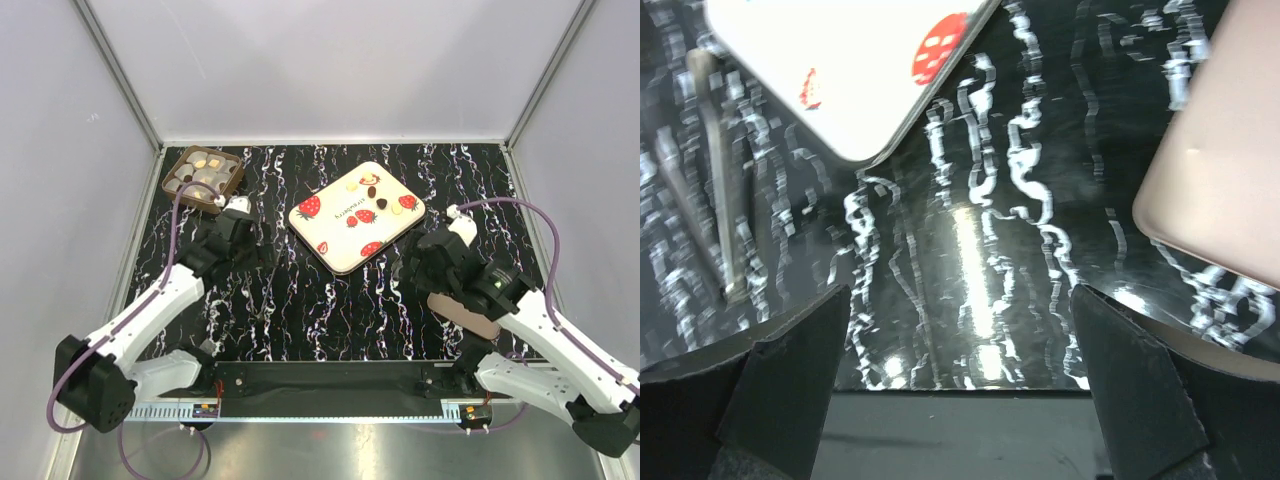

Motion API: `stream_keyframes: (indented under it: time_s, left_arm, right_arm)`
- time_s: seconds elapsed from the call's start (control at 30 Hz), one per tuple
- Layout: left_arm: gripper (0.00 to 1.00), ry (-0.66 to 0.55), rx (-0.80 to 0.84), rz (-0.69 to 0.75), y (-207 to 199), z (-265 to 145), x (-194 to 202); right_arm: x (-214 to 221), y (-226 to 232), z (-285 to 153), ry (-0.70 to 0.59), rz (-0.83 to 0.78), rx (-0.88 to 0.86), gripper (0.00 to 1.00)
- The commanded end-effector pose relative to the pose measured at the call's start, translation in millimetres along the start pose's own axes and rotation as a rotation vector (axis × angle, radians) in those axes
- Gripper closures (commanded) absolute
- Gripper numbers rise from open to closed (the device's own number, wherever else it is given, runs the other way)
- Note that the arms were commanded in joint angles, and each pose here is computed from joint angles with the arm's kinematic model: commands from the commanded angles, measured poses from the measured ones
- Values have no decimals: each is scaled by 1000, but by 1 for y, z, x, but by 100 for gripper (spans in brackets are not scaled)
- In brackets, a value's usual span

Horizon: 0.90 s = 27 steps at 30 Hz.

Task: Pack the chocolate

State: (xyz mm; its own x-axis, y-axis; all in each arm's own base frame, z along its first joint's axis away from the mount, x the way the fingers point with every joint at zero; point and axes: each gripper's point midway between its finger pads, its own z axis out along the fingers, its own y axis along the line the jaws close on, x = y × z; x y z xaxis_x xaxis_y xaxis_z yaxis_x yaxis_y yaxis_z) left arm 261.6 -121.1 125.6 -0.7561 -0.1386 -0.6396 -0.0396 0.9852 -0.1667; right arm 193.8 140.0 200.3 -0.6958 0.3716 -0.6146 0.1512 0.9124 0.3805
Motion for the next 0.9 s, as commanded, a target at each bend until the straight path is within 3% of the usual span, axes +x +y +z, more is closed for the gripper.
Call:
stream_keyframes:
  time_s: [0.0, 0.13, 0.23, 0.37, 0.43, 0.53, 0.67, 0.87]
  left_arm:
    - [1, -93, 157, 7, -29, -34, -33]
    - [1, -104, 344, 32, -57, -58, -35]
    - [1, -106, 511, 42, -78, -74, -27]
    - [1, -45, 709, 55, -100, -93, -4]
    - [1, -10, 737, 51, -101, -92, 8]
    - [1, 4, 733, 77, -95, -95, 18]
    - [1, -45, 721, 110, -85, -99, 23]
    - [1, -54, 730, 125, -79, -100, 32]
  right_arm:
    - [-28, -4, -5, -87, 31, 107, 1]
    - [-56, -19, 6, -154, -5, 277, 0]
    - [-70, -23, 31, -92, -8, 327, 1]
    - [-99, -62, 71, -31, 71, 445, 7]
    - [-112, -75, 78, -36, 108, 490, 10]
    - [-117, -108, 102, 23, 231, 545, 23]
    - [-102, -139, 134, 123, 355, 603, 38]
    - [-74, -149, 156, 177, 429, 635, 47]
